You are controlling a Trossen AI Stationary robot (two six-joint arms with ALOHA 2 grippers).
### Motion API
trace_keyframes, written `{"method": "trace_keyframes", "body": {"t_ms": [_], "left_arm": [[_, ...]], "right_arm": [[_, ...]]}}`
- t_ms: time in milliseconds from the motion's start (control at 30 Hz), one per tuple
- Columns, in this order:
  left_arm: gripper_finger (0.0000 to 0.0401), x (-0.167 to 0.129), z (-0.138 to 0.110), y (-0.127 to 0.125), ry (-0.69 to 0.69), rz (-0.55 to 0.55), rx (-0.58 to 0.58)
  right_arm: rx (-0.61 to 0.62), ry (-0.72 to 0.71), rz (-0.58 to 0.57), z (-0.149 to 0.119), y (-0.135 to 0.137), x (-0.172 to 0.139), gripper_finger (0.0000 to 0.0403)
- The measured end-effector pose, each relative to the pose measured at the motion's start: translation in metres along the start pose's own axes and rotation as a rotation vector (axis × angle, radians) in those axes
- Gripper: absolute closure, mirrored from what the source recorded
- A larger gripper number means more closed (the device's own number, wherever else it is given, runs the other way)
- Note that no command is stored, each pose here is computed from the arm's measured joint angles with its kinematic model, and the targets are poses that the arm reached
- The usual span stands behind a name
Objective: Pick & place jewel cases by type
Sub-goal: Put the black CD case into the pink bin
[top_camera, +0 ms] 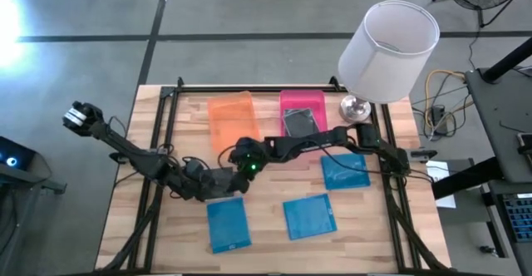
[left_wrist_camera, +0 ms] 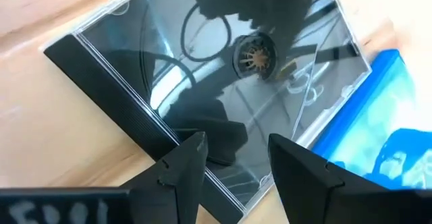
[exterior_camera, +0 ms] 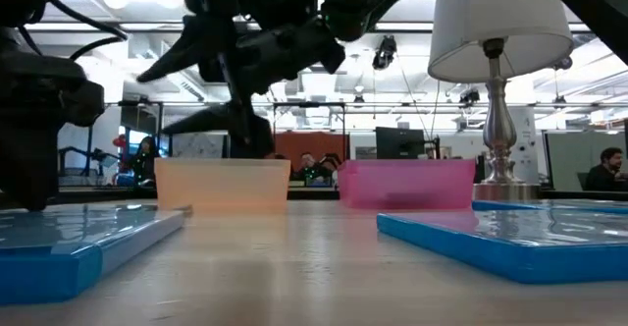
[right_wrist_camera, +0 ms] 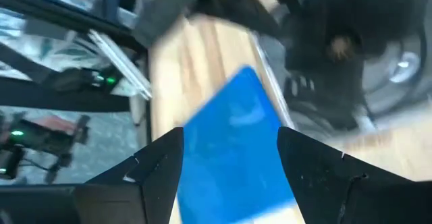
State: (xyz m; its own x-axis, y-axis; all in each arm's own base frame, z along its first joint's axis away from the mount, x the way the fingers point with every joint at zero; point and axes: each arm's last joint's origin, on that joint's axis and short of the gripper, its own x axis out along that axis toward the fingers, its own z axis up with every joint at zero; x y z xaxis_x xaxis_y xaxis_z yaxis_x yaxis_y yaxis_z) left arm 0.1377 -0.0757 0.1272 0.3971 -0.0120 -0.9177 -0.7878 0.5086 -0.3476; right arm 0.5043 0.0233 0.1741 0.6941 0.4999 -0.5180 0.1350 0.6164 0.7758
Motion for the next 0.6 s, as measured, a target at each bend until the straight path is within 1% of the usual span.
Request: {"method": "trace_keyframes", "body": {"t_ms": [100,167,233,333,367,400,467,533,600], "left_arm": [[0.025,-0.005,-0.002,0.001,0.061,-0.023,-0.008],[0.025,-0.015,-0.004,-0.003,0.097,-0.046,-0.017],[0.025,-0.03,-0.003,-0.013,0.073,-0.073,-0.02],[0.025,-0.063,0.004,-0.029,-0.056,-0.092,-0.041],[0.025,-0.072,0.005,-0.032,-0.084,-0.072,-0.031],[0.025,-0.077,0.006,-0.031,-0.1,-0.024,-0.014],[0.025,-0.079,0.006,-0.026,-0.093,0.12,0.006],[0.025,-0.075,0.002,-0.022,-0.019,0.208,-0.002],[0.025,-0.062,-0.003,-0.018,0.078,0.259,-0.006]], "right_arm": [[0.086,-0.015,-0.174,-0.009,-0.011,0.0,0.017],[0.097,-0.024,-0.228,-0.011,-0.023,0.001,0.017],[0.1,-0.038,-0.271,-0.012,-0.033,0.002,0.017],[0.091,-0.063,-0.278,-0.009,-0.037,0.001,0.017],[0.083,-0.065,-0.271,-0.009,-0.037,0.002,0.017],[0.072,-0.069,-0.264,-0.008,-0.036,0.002,0.017],[0.043,-0.082,-0.245,-0.007,-0.034,0.003,0.017],[0.018,-0.093,-0.231,-0.005,-0.033,0.003,0.017],[0.003,-0.099,-0.227,-0.003,-0.032,0.003,0.017]]}}
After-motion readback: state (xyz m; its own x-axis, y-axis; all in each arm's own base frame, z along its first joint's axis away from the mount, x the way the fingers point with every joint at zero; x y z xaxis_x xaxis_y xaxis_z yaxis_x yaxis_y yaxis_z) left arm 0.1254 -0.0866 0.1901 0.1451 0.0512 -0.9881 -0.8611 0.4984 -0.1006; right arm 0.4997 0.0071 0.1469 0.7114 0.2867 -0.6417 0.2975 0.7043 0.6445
